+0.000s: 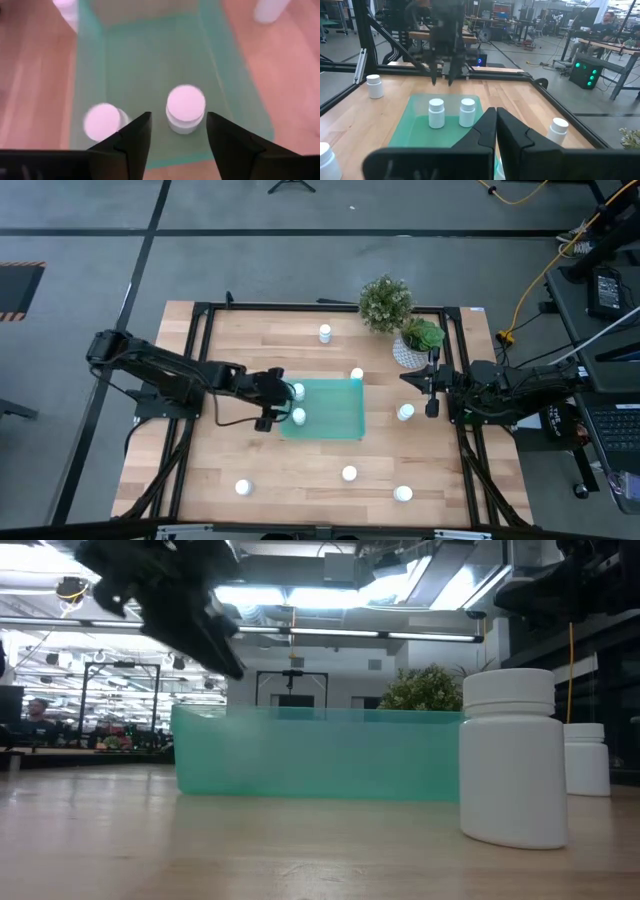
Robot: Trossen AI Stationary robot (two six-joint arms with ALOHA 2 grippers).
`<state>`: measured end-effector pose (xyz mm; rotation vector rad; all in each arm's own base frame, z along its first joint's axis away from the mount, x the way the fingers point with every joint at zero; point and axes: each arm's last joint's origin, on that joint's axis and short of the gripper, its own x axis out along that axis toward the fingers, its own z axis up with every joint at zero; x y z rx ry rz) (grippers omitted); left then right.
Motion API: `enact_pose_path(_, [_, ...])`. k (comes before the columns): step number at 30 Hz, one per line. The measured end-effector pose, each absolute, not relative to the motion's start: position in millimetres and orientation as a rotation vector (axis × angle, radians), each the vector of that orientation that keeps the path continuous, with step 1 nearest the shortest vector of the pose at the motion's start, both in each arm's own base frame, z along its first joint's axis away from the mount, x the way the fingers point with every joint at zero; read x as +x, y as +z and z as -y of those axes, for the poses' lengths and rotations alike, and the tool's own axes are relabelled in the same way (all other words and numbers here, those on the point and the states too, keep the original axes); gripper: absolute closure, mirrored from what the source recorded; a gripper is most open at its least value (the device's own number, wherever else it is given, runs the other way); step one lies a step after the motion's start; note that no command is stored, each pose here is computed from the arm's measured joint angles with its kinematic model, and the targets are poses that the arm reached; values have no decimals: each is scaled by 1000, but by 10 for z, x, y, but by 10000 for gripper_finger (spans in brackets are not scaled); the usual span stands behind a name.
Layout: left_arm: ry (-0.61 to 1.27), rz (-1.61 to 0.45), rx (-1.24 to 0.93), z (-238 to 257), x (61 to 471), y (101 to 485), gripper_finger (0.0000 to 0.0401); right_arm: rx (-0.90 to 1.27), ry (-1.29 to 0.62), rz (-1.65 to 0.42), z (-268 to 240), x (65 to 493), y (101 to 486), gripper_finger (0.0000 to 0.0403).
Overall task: Pick and place pill bottles into a basket
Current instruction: Put the white pill bottle into the blue bin
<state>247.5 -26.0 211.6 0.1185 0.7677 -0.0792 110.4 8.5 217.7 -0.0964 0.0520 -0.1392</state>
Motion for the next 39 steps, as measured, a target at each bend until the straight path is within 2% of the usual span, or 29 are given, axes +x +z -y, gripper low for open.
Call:
enact_pose_path(4, [-94,-724,197,237,2303,2307,225,-97,-139,-52,-85,1104,2177,386])
enact_pose_path(7, [-72,-659,252,211,2165,2399,246,-101,-139,-55,-85,1104,2175,386])
enact_pose_path(15, [37,-545,248,132,1821,2316,342,-131,-135,-116,-84,1100,2117,386])
enact_pose_path(19, [50,-431,307,120,1746,2255,391,-50,-138,-108,-85,1094,2144,386])
enact_pose_path(26, [133,-326,342,93,1696,2134,400,47,-129,-258,-82,1030,2161,396])
enact_pose_path(33, [212,-324,300,74,1693,2137,400,69,-70,-297,-97,1007,2263,400])
enact_pose_path(39, [294,-338,351,49,1686,2140,395,95,-59,-410,-149,1118,2245,401])
